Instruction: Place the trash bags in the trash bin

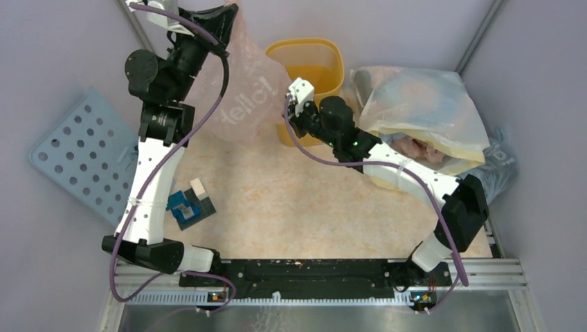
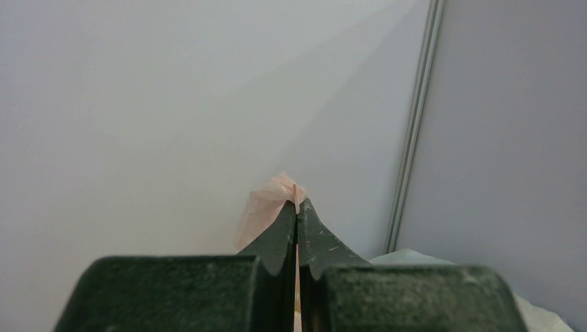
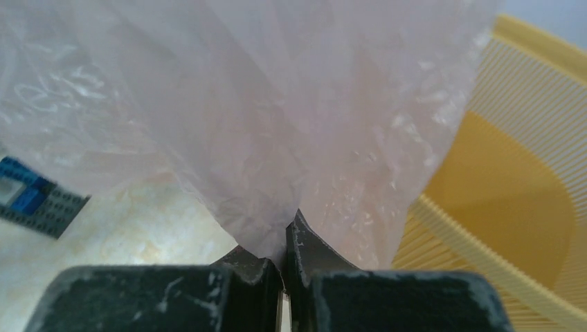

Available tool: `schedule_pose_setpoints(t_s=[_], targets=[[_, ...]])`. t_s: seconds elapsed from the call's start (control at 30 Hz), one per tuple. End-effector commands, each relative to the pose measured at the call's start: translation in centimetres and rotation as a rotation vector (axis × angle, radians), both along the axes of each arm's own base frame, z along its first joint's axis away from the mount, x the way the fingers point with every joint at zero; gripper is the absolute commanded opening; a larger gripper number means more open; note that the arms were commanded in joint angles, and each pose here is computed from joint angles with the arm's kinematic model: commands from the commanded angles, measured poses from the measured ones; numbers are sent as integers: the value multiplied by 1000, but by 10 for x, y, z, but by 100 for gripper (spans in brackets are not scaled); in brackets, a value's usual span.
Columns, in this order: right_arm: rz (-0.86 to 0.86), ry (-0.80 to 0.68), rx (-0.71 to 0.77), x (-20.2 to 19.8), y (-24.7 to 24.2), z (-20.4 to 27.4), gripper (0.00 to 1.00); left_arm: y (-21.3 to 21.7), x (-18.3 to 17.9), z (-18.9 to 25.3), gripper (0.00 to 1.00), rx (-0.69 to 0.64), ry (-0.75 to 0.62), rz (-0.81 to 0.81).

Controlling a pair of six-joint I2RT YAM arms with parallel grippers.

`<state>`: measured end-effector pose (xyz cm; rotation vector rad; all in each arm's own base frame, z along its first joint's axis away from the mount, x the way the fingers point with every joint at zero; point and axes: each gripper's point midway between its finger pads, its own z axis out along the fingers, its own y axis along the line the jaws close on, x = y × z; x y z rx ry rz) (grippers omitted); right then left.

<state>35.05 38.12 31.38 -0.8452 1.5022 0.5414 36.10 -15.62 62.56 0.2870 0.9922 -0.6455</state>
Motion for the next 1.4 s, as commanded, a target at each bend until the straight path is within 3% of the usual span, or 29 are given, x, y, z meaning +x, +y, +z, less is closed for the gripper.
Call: schedule_pose_setpoints(t_s=[0.0, 0.3, 0.5, 0.73, 1.1, 1.37], targets=[[-164, -135, 157, 28, -10, 76, 0, 15, -43, 53, 0, -32, -151, 26], [-413, -262, 312, 87, -57, 163, 0, 22, -62, 78, 0, -65, -283, 44], [-490, -304, 390, 113, -96, 209, 0, 21, -67, 86, 0, -88, -354, 27], [-531, -341, 403, 130, -118, 232, 0, 7, -59, 95, 0, -77, -391, -51], [-551, -346, 352, 165, -116, 213, 0, 9, -6, 60, 0, -67, -299, 36], [-541, -436, 407, 174, -122, 254, 0, 13, -1, 71, 0, -77, -331, 59]])
